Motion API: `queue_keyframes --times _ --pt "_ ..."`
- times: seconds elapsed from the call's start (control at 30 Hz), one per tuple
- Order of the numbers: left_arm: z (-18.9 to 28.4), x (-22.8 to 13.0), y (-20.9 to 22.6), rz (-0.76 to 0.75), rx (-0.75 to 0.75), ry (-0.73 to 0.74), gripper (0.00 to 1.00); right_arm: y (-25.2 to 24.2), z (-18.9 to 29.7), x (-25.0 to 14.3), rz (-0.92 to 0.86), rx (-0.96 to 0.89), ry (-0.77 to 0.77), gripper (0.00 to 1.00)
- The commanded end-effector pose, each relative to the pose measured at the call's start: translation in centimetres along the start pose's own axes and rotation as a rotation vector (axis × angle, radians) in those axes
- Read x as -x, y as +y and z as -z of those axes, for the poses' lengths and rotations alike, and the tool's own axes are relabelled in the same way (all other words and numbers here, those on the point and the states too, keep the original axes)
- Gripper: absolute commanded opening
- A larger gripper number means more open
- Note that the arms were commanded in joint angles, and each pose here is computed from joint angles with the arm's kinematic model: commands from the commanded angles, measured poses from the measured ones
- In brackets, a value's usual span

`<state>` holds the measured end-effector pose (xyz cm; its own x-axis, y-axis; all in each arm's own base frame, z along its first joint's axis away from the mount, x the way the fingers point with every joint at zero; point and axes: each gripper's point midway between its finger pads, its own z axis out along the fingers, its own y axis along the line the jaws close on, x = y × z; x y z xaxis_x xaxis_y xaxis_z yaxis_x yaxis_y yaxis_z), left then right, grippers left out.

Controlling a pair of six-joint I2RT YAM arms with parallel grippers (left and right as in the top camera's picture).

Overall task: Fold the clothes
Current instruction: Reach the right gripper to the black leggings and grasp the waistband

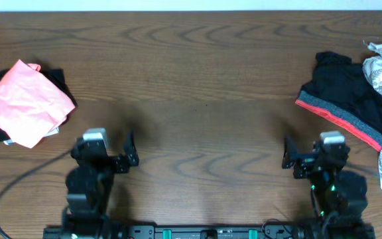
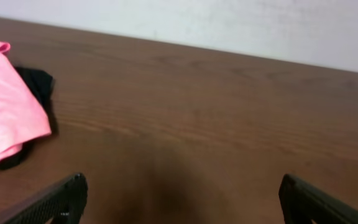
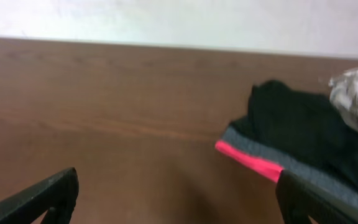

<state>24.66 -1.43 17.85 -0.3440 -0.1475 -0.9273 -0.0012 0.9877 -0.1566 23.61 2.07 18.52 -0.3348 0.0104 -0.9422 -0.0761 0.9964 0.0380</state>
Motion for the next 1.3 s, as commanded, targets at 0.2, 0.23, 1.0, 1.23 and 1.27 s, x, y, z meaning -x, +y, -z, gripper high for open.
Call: queue_keyframes --times 0.2,0.23,1.0,1.23,1.27 --pt "-0.7 2.4 -0.9 0.009 0.050 0.421 0.98 -1.1 -3.5 2.6 -0.041 -0.077 0.468 0.99" --pt "-0.7 2.0 -0.8 0.009 0.059 0.477 0.98 -1.2 -4.3 2.8 -0.023 -0.076 0.528 0.99" --pt "-2.6 -4.0 -1.2 0.045 0.051 0.853 0.96 -11.8 -21.1 -7.0 -0.196 -0.388 0.750 0.01" --pt "-2.6 -4.0 -1.2 0.044 0.051 0.853 0.96 -12.7 -22.4 -11.0 -0.153 -0.405 0.822 0.01" --pt "-2.6 -4.0 -1.2 0.044 0.052 0.853 0.96 -12.7 -22.5 -11.7 -0.153 -0.405 0.838 0.01"
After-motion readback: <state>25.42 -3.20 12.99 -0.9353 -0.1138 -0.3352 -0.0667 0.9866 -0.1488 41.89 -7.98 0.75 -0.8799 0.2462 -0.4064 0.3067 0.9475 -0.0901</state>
